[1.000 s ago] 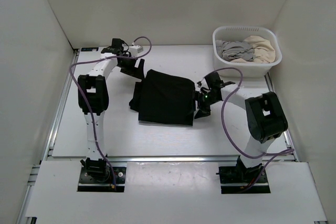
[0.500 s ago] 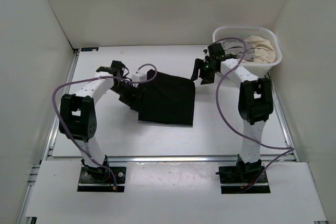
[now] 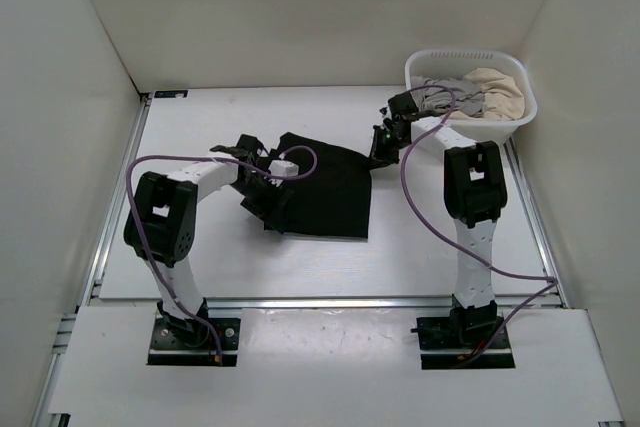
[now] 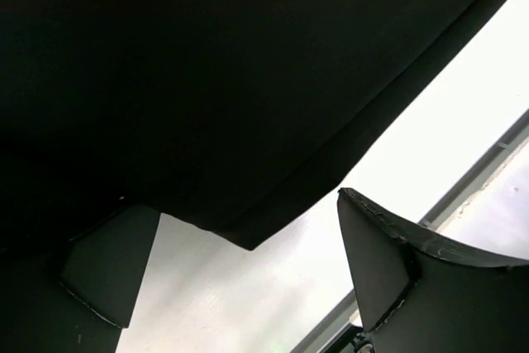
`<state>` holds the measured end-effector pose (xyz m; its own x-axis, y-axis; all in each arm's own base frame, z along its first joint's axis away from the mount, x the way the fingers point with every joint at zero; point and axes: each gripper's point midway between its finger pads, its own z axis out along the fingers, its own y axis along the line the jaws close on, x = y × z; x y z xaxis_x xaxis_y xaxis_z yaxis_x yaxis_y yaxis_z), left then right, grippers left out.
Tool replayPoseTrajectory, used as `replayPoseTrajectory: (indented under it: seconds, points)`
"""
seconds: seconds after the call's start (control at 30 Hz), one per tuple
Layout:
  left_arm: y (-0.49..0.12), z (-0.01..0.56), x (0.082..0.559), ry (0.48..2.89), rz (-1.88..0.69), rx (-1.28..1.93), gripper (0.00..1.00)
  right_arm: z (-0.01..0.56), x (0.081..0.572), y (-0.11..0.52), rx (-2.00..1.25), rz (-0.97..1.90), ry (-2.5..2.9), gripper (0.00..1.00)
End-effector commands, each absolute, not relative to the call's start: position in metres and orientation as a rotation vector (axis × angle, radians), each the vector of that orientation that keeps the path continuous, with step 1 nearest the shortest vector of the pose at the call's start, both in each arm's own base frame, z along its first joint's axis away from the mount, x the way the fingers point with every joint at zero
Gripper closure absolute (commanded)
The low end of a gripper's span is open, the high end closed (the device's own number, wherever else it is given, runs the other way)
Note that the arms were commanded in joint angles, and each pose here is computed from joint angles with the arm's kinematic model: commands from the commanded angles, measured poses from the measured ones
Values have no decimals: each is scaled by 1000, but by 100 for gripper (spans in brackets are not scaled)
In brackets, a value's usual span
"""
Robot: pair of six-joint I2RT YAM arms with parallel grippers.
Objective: Fold and stack the trousers
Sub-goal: Fold the trousers
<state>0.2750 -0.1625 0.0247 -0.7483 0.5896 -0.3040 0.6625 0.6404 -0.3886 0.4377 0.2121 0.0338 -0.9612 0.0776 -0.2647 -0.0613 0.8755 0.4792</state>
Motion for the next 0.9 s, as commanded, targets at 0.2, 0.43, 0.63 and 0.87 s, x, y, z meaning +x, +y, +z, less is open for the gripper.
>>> replayPoseTrajectory:
  seconds: [0.2, 0.43, 0.63, 0.87]
  points:
    - [-140, -1, 276, 2763, -542, 1036, 0, 57, 471, 206, 127, 677, 2650, 100]
    - [-160, 80, 302, 2535, -581, 1023, 0, 108, 470, 186, 0, 535, 2588, 8]
    - [-137, 206, 360, 2312, -362, 762, 0, 179, 424, 135, -15, 282, 2578, 1]
    - [49, 252, 380, 2334, 171, 73, 0, 235, 357, 43, 166, -70, 2559, 1]
